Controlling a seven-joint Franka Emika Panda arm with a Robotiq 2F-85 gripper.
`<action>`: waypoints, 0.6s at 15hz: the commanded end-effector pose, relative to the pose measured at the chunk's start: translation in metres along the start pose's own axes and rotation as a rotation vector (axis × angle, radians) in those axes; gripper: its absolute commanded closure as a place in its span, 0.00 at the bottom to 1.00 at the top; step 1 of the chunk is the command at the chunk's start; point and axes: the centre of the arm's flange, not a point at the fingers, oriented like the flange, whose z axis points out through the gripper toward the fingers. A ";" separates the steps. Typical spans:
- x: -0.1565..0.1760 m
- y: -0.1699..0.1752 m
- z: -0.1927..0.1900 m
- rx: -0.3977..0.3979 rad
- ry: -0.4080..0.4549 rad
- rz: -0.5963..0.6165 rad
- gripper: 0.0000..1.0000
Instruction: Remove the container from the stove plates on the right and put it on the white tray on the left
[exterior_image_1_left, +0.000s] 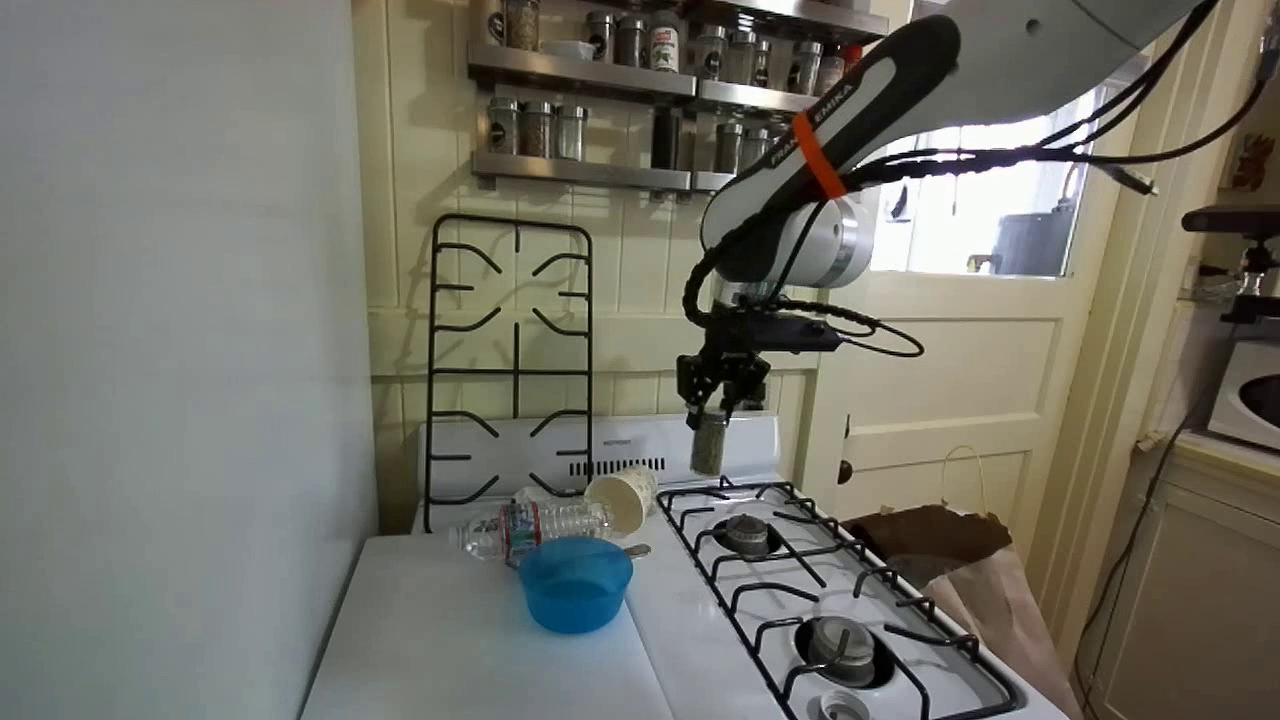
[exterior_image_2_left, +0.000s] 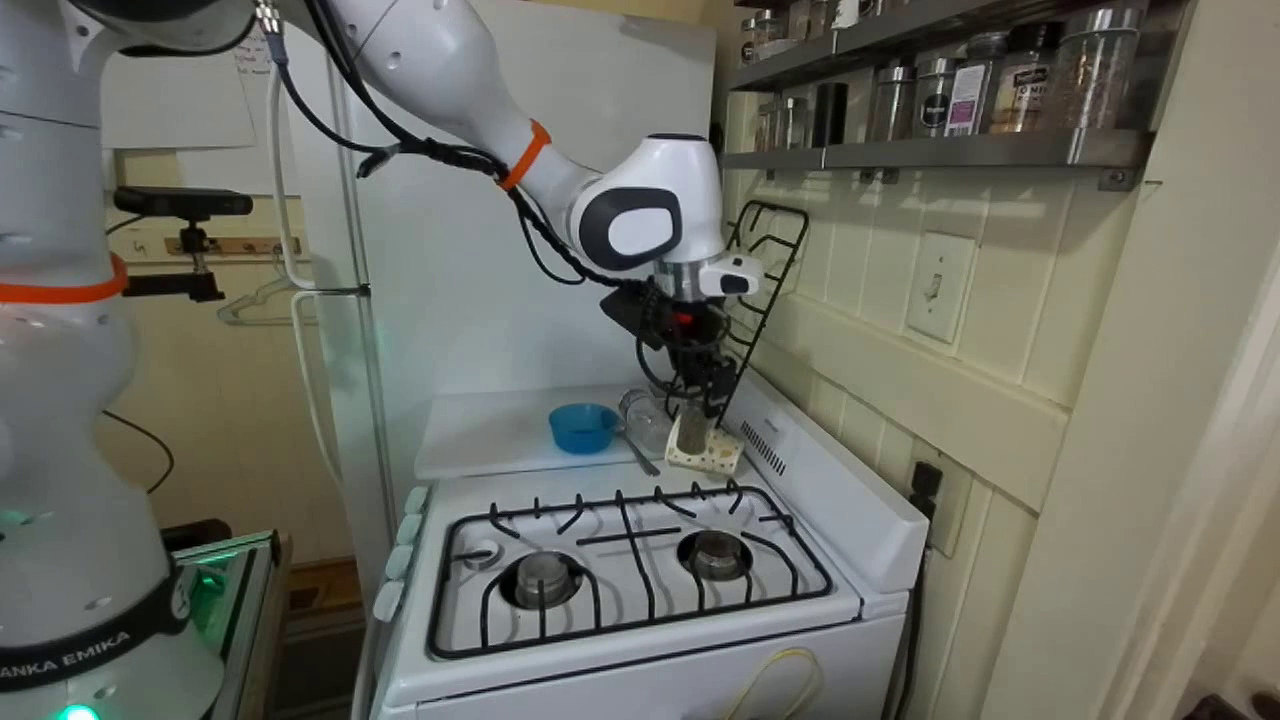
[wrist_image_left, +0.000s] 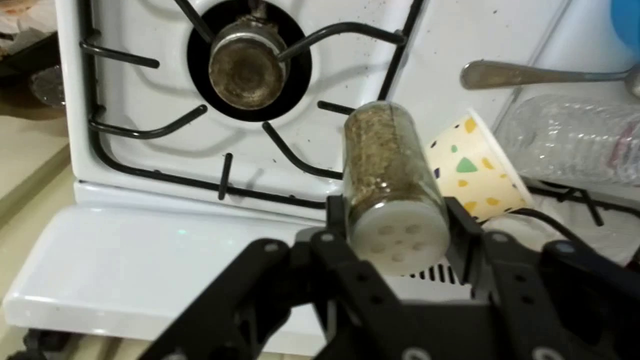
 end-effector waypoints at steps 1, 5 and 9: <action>-0.021 -0.064 -0.020 -0.047 0.022 -0.186 0.76; -0.038 -0.127 -0.037 -0.008 0.039 -0.415 0.76; -0.031 -0.145 -0.037 0.007 0.042 -0.476 0.51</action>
